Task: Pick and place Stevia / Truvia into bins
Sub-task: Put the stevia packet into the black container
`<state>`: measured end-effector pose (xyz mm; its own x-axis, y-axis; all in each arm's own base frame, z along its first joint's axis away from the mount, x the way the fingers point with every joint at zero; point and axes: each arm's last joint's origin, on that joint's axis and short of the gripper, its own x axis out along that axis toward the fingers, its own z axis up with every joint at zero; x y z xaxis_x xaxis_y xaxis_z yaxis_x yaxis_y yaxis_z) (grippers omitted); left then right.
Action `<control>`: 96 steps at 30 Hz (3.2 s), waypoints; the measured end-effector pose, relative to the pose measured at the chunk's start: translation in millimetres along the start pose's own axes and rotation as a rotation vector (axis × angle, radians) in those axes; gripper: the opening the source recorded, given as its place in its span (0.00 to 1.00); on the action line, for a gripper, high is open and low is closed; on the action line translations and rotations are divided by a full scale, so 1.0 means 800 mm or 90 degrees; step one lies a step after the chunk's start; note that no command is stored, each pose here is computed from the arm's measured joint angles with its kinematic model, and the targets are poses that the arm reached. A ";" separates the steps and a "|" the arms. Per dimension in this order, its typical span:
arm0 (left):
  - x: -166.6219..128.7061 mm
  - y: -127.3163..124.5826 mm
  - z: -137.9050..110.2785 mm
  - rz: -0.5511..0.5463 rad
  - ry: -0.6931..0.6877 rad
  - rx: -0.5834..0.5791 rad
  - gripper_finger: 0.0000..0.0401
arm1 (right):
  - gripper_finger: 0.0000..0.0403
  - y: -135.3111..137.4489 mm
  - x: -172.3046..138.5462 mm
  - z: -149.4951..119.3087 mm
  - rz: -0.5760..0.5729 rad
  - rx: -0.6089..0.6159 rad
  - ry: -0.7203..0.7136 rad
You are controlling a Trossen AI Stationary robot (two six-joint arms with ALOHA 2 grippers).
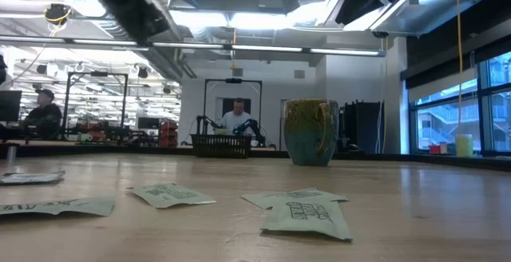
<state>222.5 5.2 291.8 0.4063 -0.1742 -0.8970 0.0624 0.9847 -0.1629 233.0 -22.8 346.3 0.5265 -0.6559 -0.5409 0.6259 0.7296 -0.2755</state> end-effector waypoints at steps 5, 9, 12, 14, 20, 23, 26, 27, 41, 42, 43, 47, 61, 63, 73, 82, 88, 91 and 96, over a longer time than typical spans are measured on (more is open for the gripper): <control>0.034 -0.035 -0.019 0.028 0.043 0.032 0.19 | 0.40 0.000 0.000 0.001 0.001 0.013 -0.003; 0.063 -0.055 -0.029 0.025 0.027 0.064 0.20 | 0.40 0.001 0.000 0.002 0.003 0.018 -0.009; 0.084 -0.069 -0.031 0.026 -0.011 0.100 0.21 | 0.40 0.001 0.000 0.002 0.003 0.020 -0.011; 0.097 -0.076 -0.036 0.030 -0.006 0.117 0.22 | 0.40 0.001 0.000 0.003 0.003 0.020 -0.011; 0.133 -0.088 -0.046 0.034 0.065 0.138 0.28 | 0.40 0.001 0.000 0.003 0.003 0.021 -0.011; 0.151 -0.092 -0.047 0.033 0.092 0.145 0.31 | 0.40 0.001 0.000 0.003 0.003 0.021 -0.011; 0.169 -0.097 -0.048 0.020 0.113 0.151 0.31 | 0.40 0.001 0.000 0.002 0.003 0.021 -0.011; 0.174 -0.099 -0.048 0.011 0.115 0.154 0.30 | 0.40 0.001 0.000 0.002 0.003 0.021 -0.010; 0.225 -0.110 -0.057 -0.005 0.186 0.132 0.18 | 0.40 0.002 0.000 0.002 0.019 0.019 -0.005; 0.225 -0.110 -0.057 -0.006 0.185 0.135 0.17 | 0.40 0.002 0.000 0.002 0.019 0.019 -0.005; 0.224 -0.110 -0.057 -0.007 0.184 0.135 0.16 | 0.40 0.002 0.000 0.002 0.019 0.019 -0.005; 0.218 -0.109 -0.056 -0.008 0.171 0.136 0.10 | 0.40 0.002 0.000 0.002 0.019 0.017 -0.005; 0.143 -0.065 -0.026 0.014 0.079 0.057 0.02 | 0.40 0.001 0.000 0.002 0.019 -0.004 -0.004; 0.125 -0.043 -0.014 0.048 0.030 0.014 0.01 | 0.40 0.001 0.000 0.002 0.019 -0.005 -0.004; 0.030 0.107 0.036 0.288 -0.206 -0.251 0.03 | 0.40 0.001 0.000 0.002 0.019 -0.021 -0.005; 0.006 0.233 0.036 0.333 -0.291 -0.361 0.02 | 0.40 0.001 0.000 0.001 0.018 -0.028 0.001; 0.056 0.285 0.034 0.307 -0.211 -0.404 0.02 | 0.40 0.001 0.000 0.000 0.016 -0.045 0.004; 0.075 0.304 0.036 0.301 -0.184 -0.419 0.02 | 0.40 0.001 0.000 -0.002 0.016 -0.050 0.010; 0.091 0.325 0.038 0.300 -0.155 -0.443 0.02 | 0.40 0.000 0.000 -0.003 0.014 -0.056 0.018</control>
<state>296.3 249.2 196.9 0.4384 0.3346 -0.8342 -0.6997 0.7095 -0.0832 231.5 -22.2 344.0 0.5221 -0.6351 -0.5693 0.5613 0.7584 -0.3313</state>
